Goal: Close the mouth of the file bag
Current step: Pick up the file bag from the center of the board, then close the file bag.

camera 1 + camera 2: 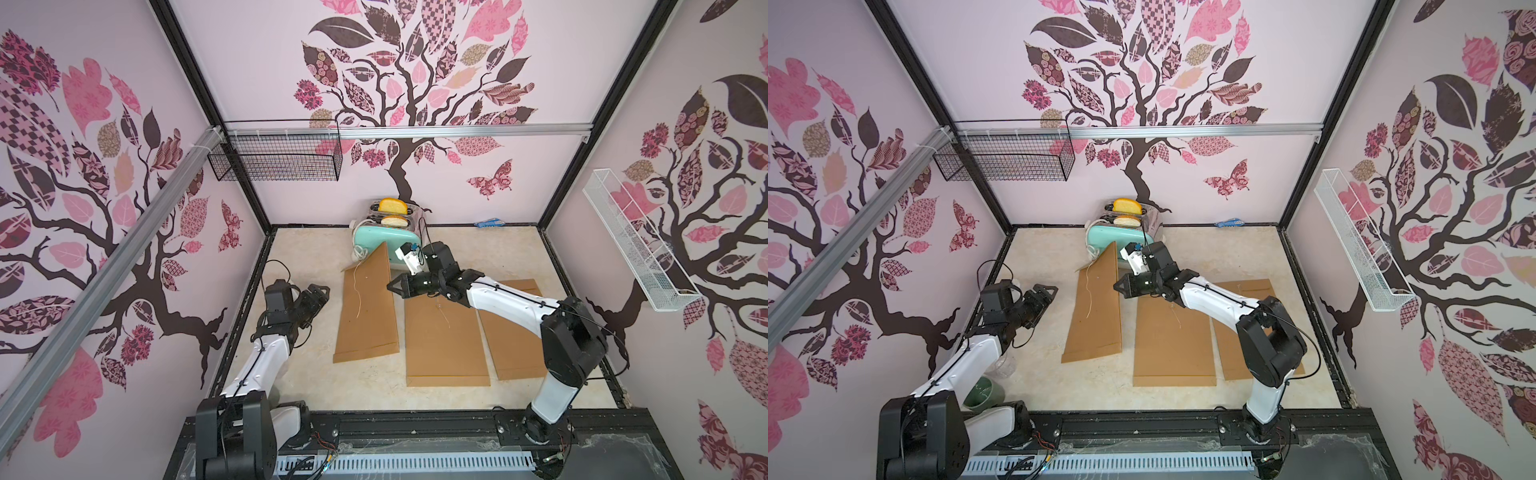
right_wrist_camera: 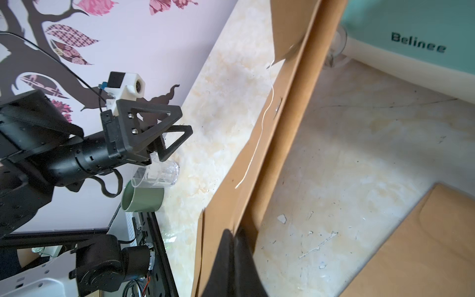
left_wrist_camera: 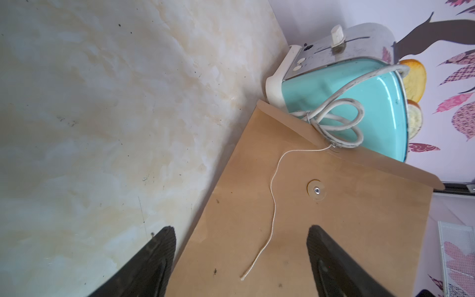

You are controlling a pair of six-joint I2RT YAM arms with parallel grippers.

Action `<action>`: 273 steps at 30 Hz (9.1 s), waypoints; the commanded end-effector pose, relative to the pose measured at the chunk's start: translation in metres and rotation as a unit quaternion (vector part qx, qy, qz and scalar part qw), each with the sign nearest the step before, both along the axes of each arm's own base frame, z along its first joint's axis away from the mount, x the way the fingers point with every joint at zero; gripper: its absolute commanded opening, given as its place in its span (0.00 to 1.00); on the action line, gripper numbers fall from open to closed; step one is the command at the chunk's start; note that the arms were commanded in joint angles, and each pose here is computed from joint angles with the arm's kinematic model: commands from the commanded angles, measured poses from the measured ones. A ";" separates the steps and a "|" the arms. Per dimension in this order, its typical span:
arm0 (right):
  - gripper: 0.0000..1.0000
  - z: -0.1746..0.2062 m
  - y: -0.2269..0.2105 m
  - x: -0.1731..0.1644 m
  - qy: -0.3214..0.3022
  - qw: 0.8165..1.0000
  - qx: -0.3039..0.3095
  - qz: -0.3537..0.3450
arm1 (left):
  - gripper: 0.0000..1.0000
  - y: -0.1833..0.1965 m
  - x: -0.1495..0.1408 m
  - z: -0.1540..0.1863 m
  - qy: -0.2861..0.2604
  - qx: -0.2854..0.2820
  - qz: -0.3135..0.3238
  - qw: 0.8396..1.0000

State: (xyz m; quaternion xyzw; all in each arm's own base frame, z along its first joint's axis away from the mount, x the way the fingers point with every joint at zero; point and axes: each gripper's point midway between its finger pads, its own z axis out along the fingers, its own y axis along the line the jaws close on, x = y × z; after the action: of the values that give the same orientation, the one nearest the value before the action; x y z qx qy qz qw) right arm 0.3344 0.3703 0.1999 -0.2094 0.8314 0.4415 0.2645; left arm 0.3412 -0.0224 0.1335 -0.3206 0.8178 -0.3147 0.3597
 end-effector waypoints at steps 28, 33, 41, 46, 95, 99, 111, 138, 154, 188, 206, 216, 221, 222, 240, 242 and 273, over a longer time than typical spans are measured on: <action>0.00 0.104 -0.104 -0.055 -0.176 0.981 0.081 0.013 | 0.86 -0.052 0.049 0.103 -0.318 -0.159 -0.178 0.917; 0.00 0.120 -0.111 -0.069 -0.188 0.979 0.075 0.027 | 0.87 -0.101 0.053 0.131 -0.338 -0.170 -0.262 0.888; 0.00 0.170 -0.130 -0.097 -0.219 0.969 0.112 0.026 | 0.87 -0.140 0.039 0.176 -0.397 -0.148 -0.322 0.847; 0.00 0.192 -0.140 -0.117 -0.240 0.964 0.112 0.028 | 0.87 -0.131 0.052 0.160 -0.380 -0.153 -0.309 0.858; 0.75 0.266 -0.188 -0.073 -0.250 0.947 0.196 -0.050 | 0.00 -0.183 -0.061 0.278 -0.480 -0.094 -0.435 0.756; 0.76 0.283 -0.182 -0.050 -0.263 0.943 0.202 -0.037 | 0.00 -0.183 -0.066 0.282 -0.477 -0.098 -0.437 0.756; 0.90 0.244 -0.169 -0.049 -0.233 0.947 0.219 0.001 | 0.00 -0.183 -0.067 0.293 -0.460 -0.152 -0.437 0.758; 0.34 0.236 -0.129 -0.033 -0.188 0.943 0.252 0.107 | 0.00 -0.187 -0.072 0.304 -0.436 -0.196 -0.451 0.753; 0.00 0.247 -0.135 -0.046 -0.172 0.947 0.239 0.128 | 0.21 -0.195 -0.081 0.263 -0.339 -0.078 -0.521 0.780; 0.00 0.246 -0.136 -0.046 -0.156 0.948 0.240 0.140 | 0.29 -0.189 -0.077 0.287 -0.380 -0.081 -0.527 0.756; 0.00 0.244 -0.134 -0.038 -0.146 0.949 0.246 0.131 | 0.13 -0.195 -0.092 0.286 -0.378 -0.087 -0.539 0.748; 0.00 0.225 -0.135 -0.018 -0.130 0.957 0.235 0.106 | 0.00 -0.195 -0.098 0.309 -0.365 -0.147 -0.530 0.751; 0.00 0.223 -0.133 -0.009 -0.110 0.957 0.245 0.114 | 0.00 -0.195 -0.103 0.319 -0.363 -0.157 -0.535 0.747; 0.00 0.223 -0.133 -0.008 -0.108 0.956 0.249 0.116 | 0.00 -0.196 -0.101 0.318 -0.360 -0.156 -0.533 0.749; 0.46 0.206 -0.210 -0.015 -0.211 0.959 0.100 -0.160 | 0.00 -0.197 -0.055 0.303 -0.316 -0.169 -0.470 0.807; 0.46 0.222 -0.203 -0.027 -0.230 0.953 0.132 -0.150 | 0.00 -0.196 -0.052 0.300 -0.318 -0.162 -0.465 0.810; 0.41 0.252 -0.055 -0.034 -0.217 0.961 0.172 0.024 | 0.00 -0.217 -0.058 0.287 -0.343 -0.143 -0.498 0.784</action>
State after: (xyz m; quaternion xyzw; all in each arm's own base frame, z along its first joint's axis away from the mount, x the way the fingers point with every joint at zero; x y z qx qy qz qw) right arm 0.2992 0.3136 0.4381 -0.2699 0.6722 0.5212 0.4514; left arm 0.2902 -0.2380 0.4150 0.1942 0.6421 -0.6551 0.3475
